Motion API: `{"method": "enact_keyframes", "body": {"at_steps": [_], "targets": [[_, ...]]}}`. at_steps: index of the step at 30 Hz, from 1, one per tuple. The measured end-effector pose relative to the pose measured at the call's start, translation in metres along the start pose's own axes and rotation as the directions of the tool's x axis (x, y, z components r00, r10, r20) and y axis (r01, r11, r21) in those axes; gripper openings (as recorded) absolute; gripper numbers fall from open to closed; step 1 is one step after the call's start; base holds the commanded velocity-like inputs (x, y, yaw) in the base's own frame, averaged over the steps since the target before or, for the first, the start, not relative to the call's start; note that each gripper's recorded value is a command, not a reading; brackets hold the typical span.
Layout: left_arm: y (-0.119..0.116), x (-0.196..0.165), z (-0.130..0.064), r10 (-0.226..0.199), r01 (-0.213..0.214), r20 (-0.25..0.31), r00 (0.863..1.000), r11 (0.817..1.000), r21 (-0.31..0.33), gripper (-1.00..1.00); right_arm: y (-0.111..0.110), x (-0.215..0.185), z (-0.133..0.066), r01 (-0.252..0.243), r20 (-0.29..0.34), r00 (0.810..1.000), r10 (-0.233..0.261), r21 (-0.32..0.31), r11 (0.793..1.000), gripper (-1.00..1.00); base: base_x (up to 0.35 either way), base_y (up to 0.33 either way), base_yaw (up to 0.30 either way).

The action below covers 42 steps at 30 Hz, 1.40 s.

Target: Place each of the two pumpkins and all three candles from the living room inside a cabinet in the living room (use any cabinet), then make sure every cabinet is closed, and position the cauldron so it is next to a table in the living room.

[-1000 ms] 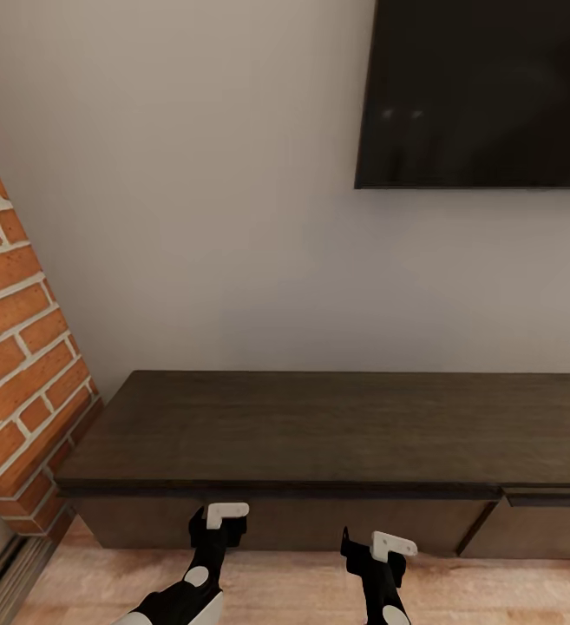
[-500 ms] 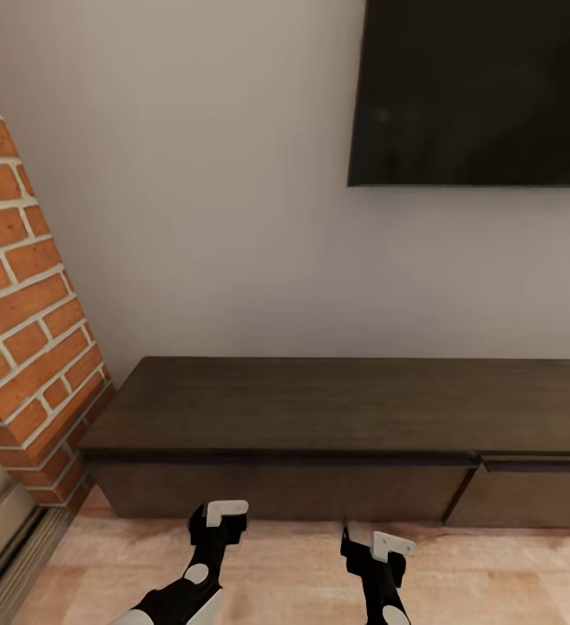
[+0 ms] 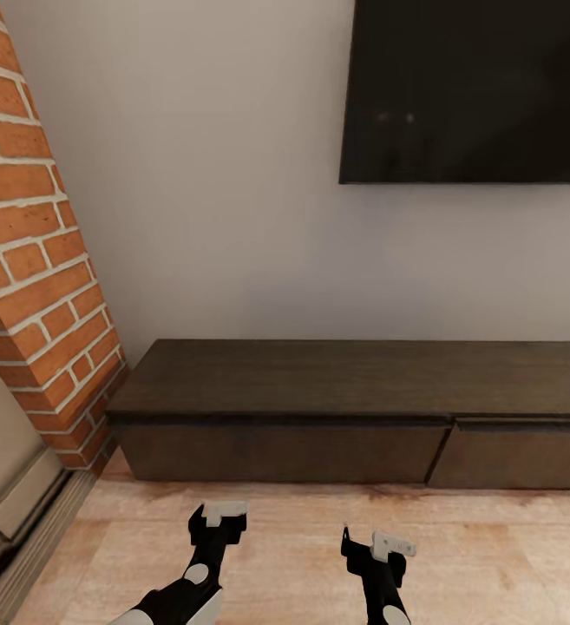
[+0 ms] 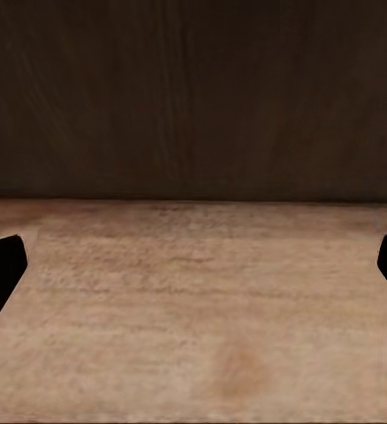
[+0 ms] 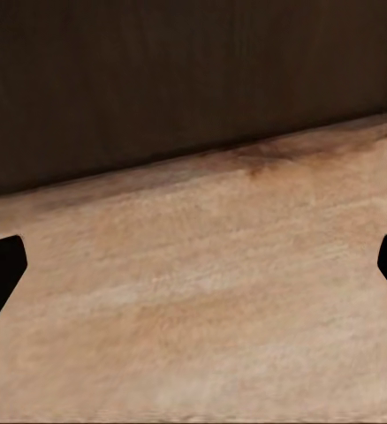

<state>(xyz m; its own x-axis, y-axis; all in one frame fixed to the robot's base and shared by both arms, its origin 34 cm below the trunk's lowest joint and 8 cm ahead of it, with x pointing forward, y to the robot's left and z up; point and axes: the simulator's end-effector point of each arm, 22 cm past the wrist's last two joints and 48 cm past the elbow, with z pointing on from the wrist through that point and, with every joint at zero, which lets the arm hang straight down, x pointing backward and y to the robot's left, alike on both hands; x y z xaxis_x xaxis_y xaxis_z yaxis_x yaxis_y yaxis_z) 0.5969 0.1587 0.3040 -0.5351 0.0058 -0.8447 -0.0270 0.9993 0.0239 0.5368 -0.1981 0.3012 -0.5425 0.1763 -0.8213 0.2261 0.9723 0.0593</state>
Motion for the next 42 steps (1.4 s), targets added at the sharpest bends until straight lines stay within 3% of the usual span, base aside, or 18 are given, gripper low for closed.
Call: {"method": "enact_keyframes", "body": {"at_steps": [17, 42], "targets": [[-0.004, -0.001, -0.001, 0.016, -0.016, 0.006, 1.0, 1.0, 0.013, 1.0, -0.001, 0.0, 0.0, -0.001, 0.0, 1.0, 0.001, 0.002, 1.0, 1.0, -0.046, 0.0, 0.0], [-0.001, -0.055, -0.016, 0.018, -0.018, 0.097, 0.995, 1.0, 0.006, 1.0, -0.001, -0.042, -0.013, -0.015, 0.08, 0.997, 0.015, -0.002, 1.0, 1.0, 0.0, 0.0, 0.0]]}}
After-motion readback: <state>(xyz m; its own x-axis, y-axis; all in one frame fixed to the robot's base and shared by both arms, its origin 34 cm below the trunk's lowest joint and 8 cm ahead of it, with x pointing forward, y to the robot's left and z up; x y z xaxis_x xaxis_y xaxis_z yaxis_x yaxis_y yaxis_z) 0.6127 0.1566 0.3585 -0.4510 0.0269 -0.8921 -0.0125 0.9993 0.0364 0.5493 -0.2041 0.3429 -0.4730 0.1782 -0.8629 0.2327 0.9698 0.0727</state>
